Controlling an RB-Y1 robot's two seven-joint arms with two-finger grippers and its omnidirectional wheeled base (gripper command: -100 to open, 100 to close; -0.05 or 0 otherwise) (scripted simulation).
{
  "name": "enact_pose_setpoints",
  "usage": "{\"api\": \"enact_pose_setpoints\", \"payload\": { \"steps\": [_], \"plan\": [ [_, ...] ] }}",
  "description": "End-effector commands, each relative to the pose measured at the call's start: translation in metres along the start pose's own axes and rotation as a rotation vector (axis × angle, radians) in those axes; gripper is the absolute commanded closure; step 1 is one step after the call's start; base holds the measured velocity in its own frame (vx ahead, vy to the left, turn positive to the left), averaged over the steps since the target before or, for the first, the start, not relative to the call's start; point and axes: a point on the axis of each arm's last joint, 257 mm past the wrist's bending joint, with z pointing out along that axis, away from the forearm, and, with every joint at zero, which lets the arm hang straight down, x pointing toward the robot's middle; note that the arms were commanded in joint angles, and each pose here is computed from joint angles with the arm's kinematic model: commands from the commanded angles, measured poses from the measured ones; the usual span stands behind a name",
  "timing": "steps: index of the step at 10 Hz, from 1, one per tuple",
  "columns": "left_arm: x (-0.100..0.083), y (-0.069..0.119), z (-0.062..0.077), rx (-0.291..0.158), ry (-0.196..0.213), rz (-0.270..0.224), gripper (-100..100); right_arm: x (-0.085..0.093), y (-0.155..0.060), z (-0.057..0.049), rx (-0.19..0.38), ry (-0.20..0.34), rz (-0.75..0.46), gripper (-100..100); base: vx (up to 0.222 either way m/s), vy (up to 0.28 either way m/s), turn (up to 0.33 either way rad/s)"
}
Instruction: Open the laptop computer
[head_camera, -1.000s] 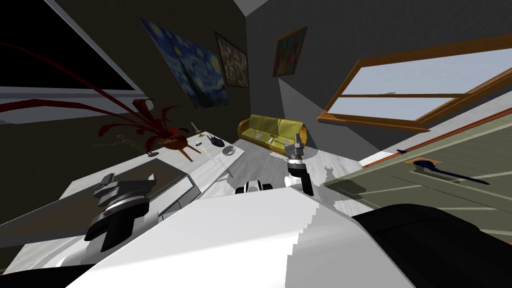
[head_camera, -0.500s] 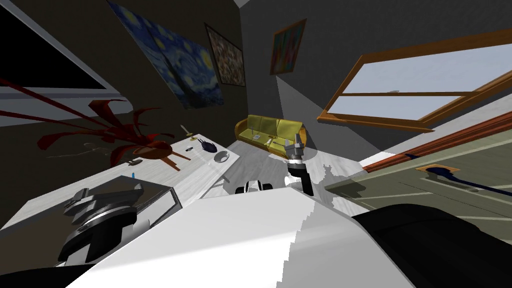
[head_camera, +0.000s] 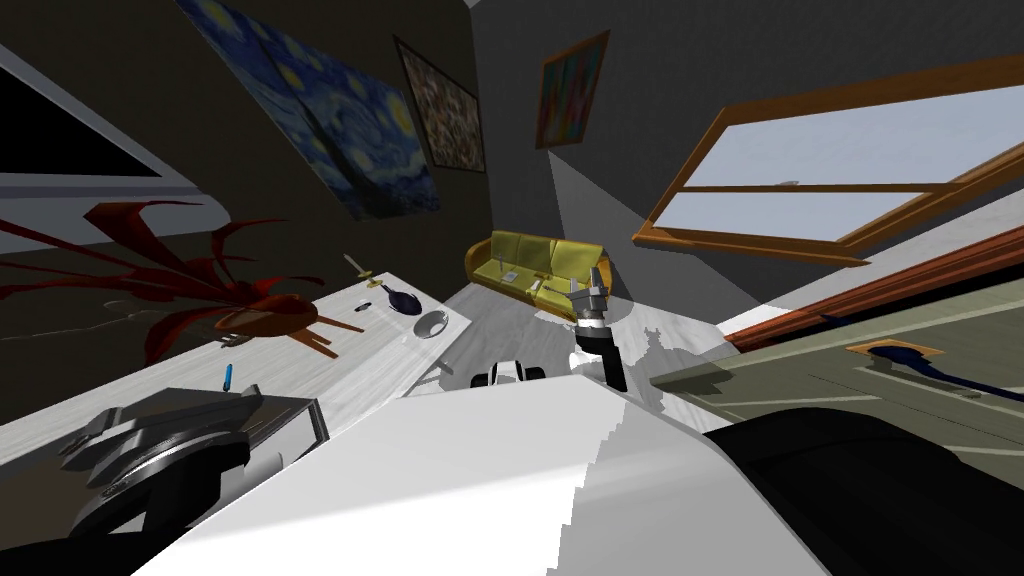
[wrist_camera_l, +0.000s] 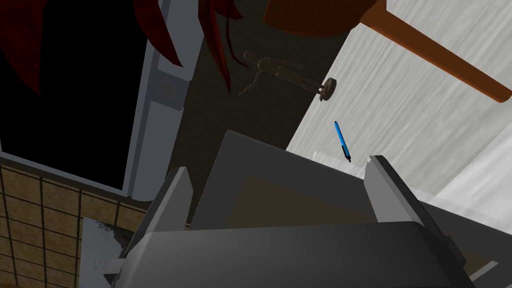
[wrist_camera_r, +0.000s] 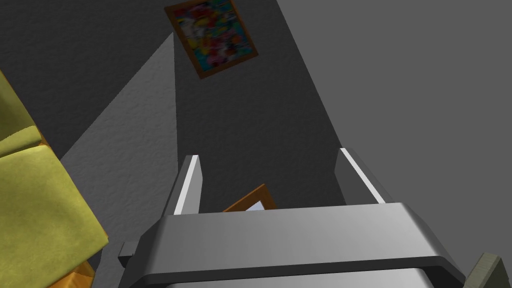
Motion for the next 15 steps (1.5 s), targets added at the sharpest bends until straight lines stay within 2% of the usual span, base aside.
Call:
{"api": "enact_pose_setpoints", "payload": {
  "steps": [1,2,3,4,5,6,7,9,10,11,12,13,15],
  "plan": [
    [-0.007,-0.012,-0.005,0.001,0.001,0.001,-100,0.000,0.000,0.000,0.000,0.000,0.000,0,0.122,0.092,0.004],
    [-0.006,-0.009,-0.003,0.001,0.001,0.003,-100,0.000,0.000,0.000,0.000,0.000,0.000,0,0.055,0.048,-0.001],
    [-0.001,-0.001,-0.001,0.000,0.000,0.000,100,0.000,0.000,0.000,0.000,0.000,0.000,0,-0.059,-0.023,0.011],
    [-0.001,-0.009,0.000,0.008,0.006,0.002,100,0.000,0.000,0.000,0.000,0.000,0.000,0,-0.037,-0.013,-0.005],
    [0.001,-0.001,0.006,0.024,0.020,0.000,100,0.000,0.000,0.000,0.000,0.000,0.000,0,0.000,-0.016,0.147],
    [0.007,-0.003,0.006,0.031,0.043,0.001,100,0.000,0.000,0.000,0.000,0.000,0.000,0,0.003,-0.027,0.133],
    [0.006,0.006,0.011,0.040,0.042,-0.003,100,0.000,0.000,0.000,0.000,0.000,0.000,0,0.004,-0.033,0.187],
    [0.018,0.003,0.010,0.055,0.090,-0.003,100,0.000,0.000,0.000,0.000,0.000,0.000,0,0.002,-0.023,0.054],
    [0.018,0.014,0.014,0.063,0.091,-0.005,100,0.000,0.000,0.000,0.000,0.000,0.000,0,-0.008,-0.015,0.148],
    [0.024,0.012,0.014,0.072,0.118,-0.007,100,0.000,0.000,0.000,0.000,0.000,0.000,0,-0.003,-0.021,0.098],
    [0.028,0.011,0.013,0.077,0.130,-0.007,100,0.000,0.000,0.000,0.000,0.000,0.000,0,-0.003,-0.010,0.022],
    [0.030,0.021,0.017,0.086,0.136,-0.011,100,0.000,0.000,0.000,0.000,0.000,0.000,0,-0.004,-0.013,0.177],
    [0.039,0.019,0.016,0.098,0.171,-0.012,100,0.000,0.000,0.000,0.000,0.000,0.000,0,-0.001,-0.016,0.054]
  ]
}}
